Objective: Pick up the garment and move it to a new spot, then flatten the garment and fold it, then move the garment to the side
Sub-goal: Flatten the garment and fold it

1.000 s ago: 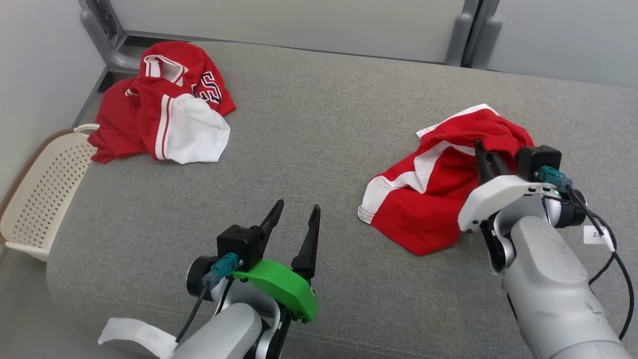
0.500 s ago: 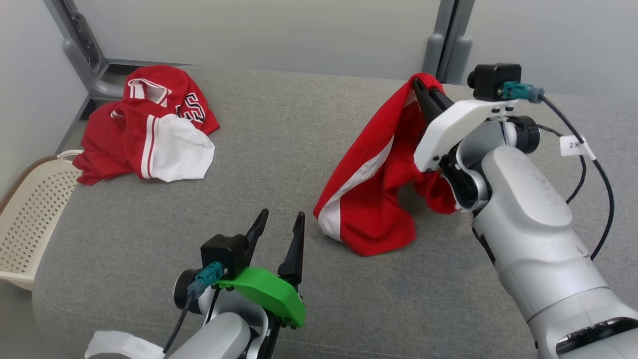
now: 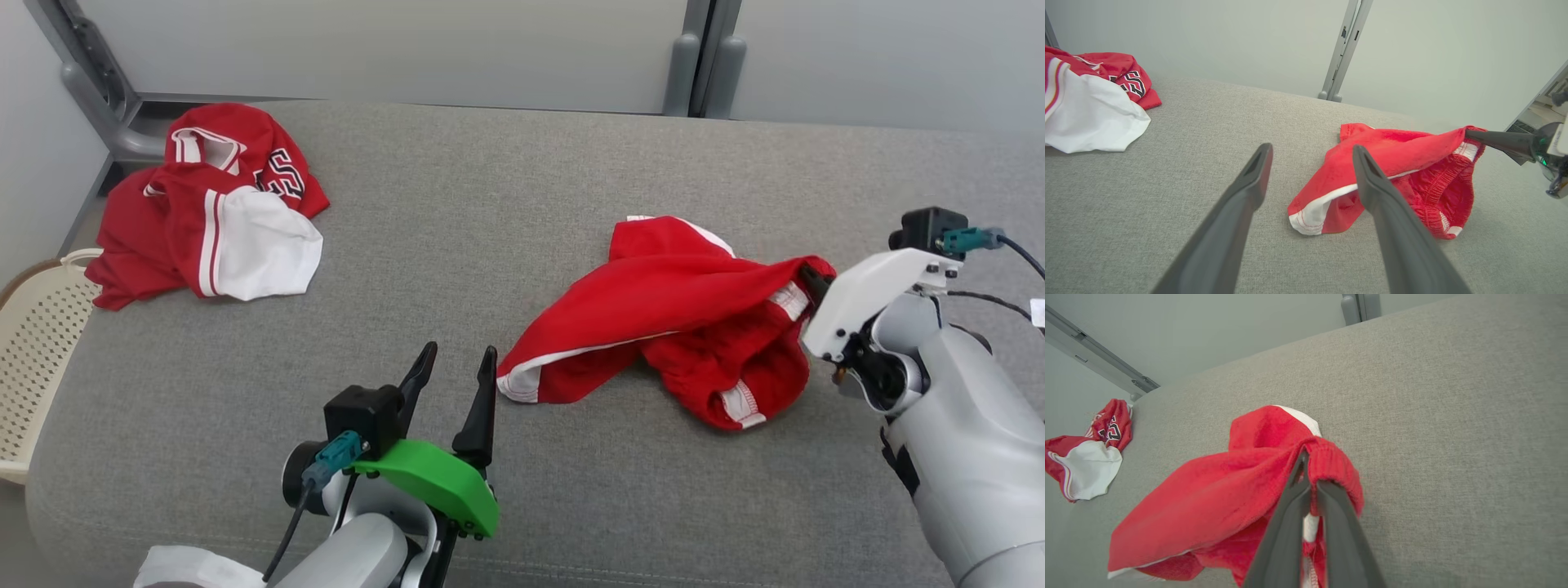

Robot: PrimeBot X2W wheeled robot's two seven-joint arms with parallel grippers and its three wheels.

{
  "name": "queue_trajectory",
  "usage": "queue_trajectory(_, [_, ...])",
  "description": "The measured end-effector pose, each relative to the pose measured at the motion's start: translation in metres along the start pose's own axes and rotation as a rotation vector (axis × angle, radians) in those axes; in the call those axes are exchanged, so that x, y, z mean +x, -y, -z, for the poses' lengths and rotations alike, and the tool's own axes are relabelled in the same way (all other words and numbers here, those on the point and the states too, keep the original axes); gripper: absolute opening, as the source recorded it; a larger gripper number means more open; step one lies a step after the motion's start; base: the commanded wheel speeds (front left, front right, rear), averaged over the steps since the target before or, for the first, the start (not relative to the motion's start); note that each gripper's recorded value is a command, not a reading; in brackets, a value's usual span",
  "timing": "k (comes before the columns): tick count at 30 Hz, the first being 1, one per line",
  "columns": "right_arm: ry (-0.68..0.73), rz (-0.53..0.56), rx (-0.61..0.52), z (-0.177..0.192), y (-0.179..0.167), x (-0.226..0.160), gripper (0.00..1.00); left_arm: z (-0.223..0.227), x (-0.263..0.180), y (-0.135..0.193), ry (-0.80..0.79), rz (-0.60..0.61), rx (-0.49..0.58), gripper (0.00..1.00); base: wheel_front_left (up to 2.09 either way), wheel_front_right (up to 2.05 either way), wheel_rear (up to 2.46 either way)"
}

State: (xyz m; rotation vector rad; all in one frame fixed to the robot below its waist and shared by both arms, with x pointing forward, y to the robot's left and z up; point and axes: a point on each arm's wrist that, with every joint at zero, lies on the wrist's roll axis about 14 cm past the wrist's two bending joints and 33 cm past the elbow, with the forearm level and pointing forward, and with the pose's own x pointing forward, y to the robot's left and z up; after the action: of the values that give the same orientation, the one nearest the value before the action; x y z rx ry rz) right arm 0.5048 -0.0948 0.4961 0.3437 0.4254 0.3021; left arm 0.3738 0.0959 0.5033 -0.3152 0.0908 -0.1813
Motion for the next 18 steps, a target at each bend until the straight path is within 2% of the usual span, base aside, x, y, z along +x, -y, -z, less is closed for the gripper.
queue_trajectory(6, [-0.055, 0.112, 0.012, 0.016, 0.055, -0.014, 0.00, 0.009, 0.005, 0.006, -0.027, 0.024, 0.002, 1.00, 0.00, 0.00, 0.00])
queue_trajectory(12, [-0.065, 0.173, -0.013, 0.005, 0.089, -0.029, 0.00, 0.018, 0.007, 0.018, -0.054, 0.068, 0.001, 1.00, 0.00, 0.00, 0.00])
queue_trajectory(18, [-0.109, 0.243, -0.030, 0.013, 0.122, -0.047, 0.00, 0.026, 0.007, 0.026, -0.083, 0.094, 0.002, 1.00, 0.00, 0.00, 0.00])
